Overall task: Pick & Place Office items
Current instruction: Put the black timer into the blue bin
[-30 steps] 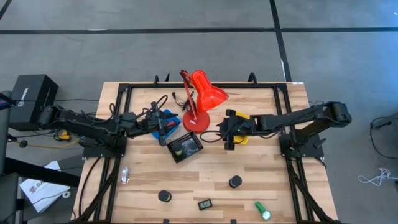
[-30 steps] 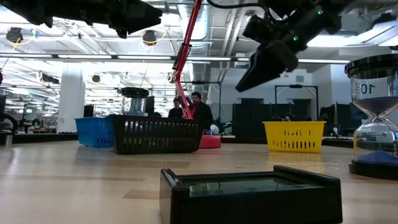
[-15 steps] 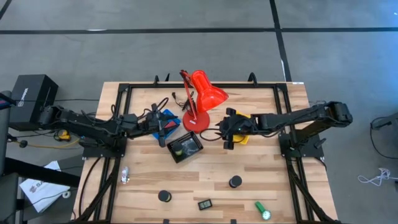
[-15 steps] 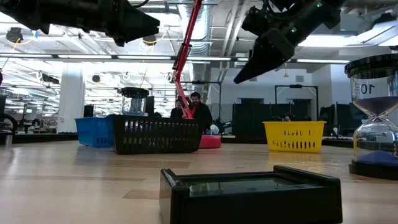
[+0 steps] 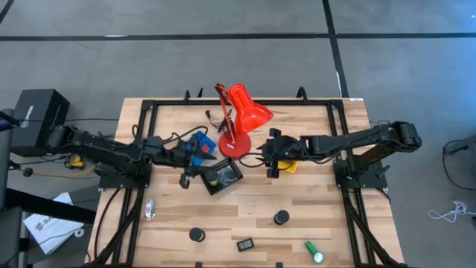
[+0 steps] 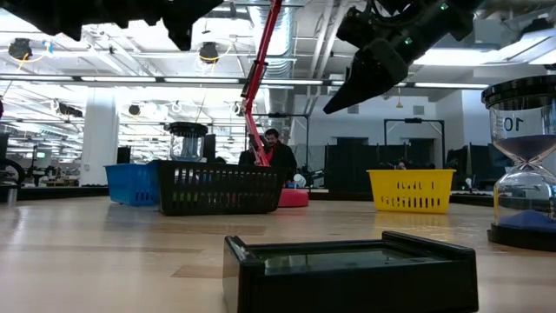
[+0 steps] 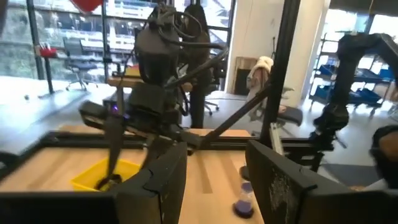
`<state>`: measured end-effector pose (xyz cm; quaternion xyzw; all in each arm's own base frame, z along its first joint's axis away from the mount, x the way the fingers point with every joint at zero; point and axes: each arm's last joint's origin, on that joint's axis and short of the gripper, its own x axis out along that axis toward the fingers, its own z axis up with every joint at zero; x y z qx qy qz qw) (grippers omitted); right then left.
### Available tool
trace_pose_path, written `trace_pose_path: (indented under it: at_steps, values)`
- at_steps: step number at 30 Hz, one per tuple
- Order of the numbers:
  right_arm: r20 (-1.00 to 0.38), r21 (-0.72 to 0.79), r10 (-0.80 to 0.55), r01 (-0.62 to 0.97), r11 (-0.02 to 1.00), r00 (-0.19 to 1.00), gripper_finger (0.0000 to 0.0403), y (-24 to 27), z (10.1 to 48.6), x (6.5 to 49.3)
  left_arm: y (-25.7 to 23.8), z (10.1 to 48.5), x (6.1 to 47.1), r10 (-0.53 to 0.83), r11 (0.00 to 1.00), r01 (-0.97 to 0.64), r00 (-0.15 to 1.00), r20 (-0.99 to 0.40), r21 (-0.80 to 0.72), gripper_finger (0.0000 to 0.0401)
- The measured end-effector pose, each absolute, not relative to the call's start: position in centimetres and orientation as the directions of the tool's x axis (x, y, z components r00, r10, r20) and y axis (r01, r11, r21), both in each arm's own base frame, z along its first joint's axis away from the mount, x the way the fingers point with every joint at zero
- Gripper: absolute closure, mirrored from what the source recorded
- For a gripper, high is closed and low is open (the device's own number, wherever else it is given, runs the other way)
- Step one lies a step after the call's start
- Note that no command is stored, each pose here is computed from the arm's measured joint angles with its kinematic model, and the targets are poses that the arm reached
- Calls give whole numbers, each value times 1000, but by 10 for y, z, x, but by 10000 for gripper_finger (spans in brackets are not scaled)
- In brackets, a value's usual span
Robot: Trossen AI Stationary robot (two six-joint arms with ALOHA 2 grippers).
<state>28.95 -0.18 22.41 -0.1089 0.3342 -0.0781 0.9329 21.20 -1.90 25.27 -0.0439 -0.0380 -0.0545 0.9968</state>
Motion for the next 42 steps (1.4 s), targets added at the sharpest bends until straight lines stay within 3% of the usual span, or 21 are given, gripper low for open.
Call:
trace_pose_path:
  at_steps: [16, 24, 32, 42]
  values:
    - [-557, -264, -183, 36, 964, 810, 244, 9, 237, 295, -98, 259, 297, -305, 949, 302, 952, -22, -88, 242]
    - [-558, -262, -139, -15, 965, 818, 244, 25, 233, 299, -151, 259, 312, -257, 964, 253, 966, -41, -85, 242]
    - [-582, -156, -68, -29, 987, 810, 244, 52, 226, 297, -199, 243, 336, -273, 957, 249, 945, -180, -146, 242]
    - [-433, -71, 108, -153, 986, 895, 244, 111, 234, 296, -231, 208, 345, -254, 949, 172, 913, -319, -264, 242]
